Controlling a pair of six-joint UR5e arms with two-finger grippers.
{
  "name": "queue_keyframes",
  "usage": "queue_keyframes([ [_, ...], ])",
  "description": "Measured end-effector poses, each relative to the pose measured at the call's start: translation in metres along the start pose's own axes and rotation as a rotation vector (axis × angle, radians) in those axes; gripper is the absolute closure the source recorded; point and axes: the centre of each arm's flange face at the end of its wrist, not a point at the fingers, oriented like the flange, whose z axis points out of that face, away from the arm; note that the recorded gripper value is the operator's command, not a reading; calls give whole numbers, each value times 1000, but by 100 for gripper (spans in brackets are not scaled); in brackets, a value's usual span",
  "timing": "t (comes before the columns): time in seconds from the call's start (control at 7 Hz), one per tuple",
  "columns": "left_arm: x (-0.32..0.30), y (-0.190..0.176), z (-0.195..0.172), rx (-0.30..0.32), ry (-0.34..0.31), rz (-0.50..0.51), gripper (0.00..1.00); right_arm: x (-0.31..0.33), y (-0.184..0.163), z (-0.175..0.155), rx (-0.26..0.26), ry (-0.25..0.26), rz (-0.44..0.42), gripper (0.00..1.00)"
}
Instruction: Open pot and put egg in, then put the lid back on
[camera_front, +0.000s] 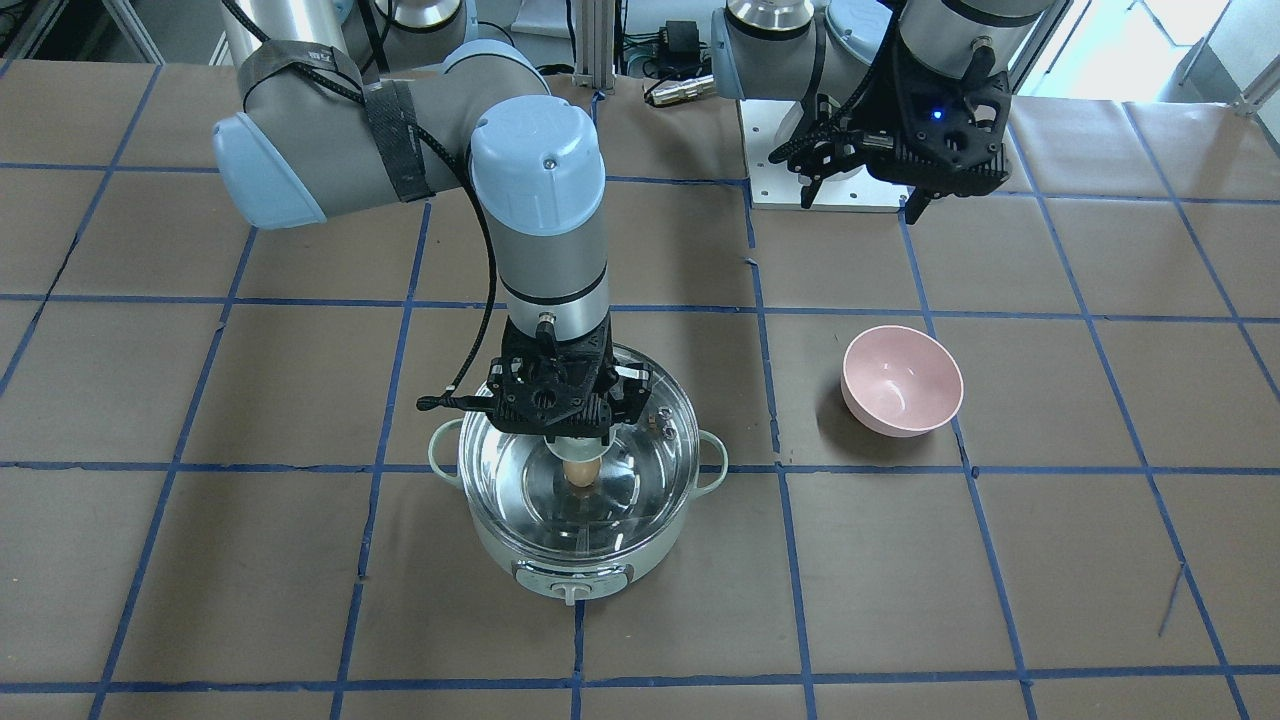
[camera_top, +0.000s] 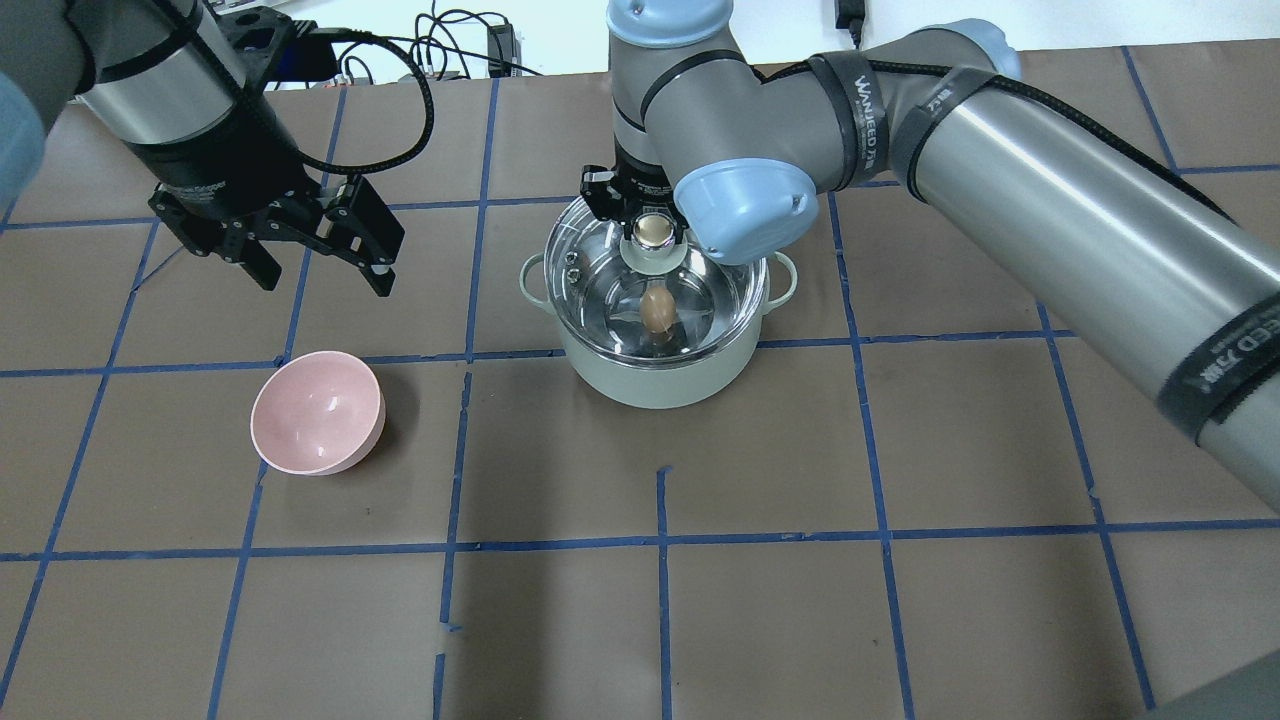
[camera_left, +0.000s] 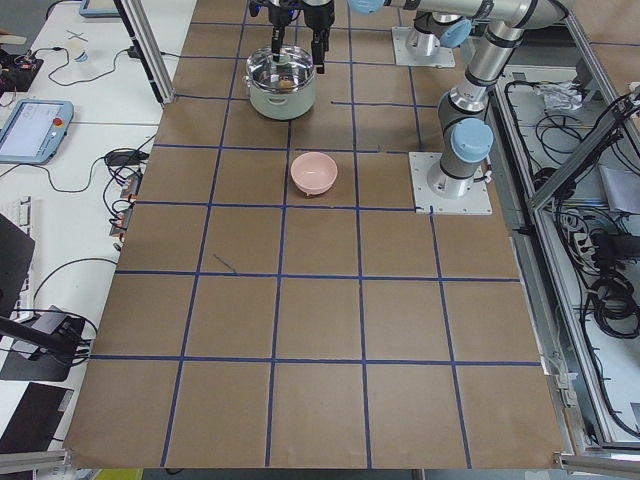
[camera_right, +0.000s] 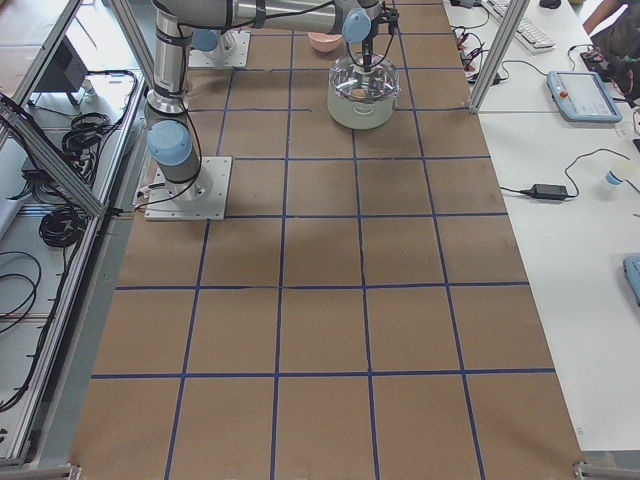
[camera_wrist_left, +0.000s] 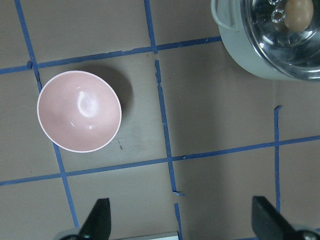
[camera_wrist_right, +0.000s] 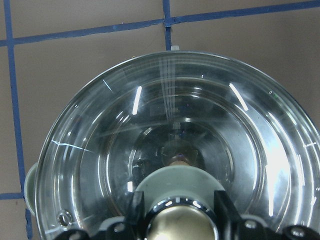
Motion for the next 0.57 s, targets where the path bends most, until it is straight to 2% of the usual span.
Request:
queue_keyframes([
  [0.14, 1, -1, 0, 10, 0, 2, 0, 0, 0, 0, 0, 1, -3, 19],
  [0.57, 2, -1, 4, 9, 0, -16, 0, 1, -1, 0, 2, 0, -5, 16],
])
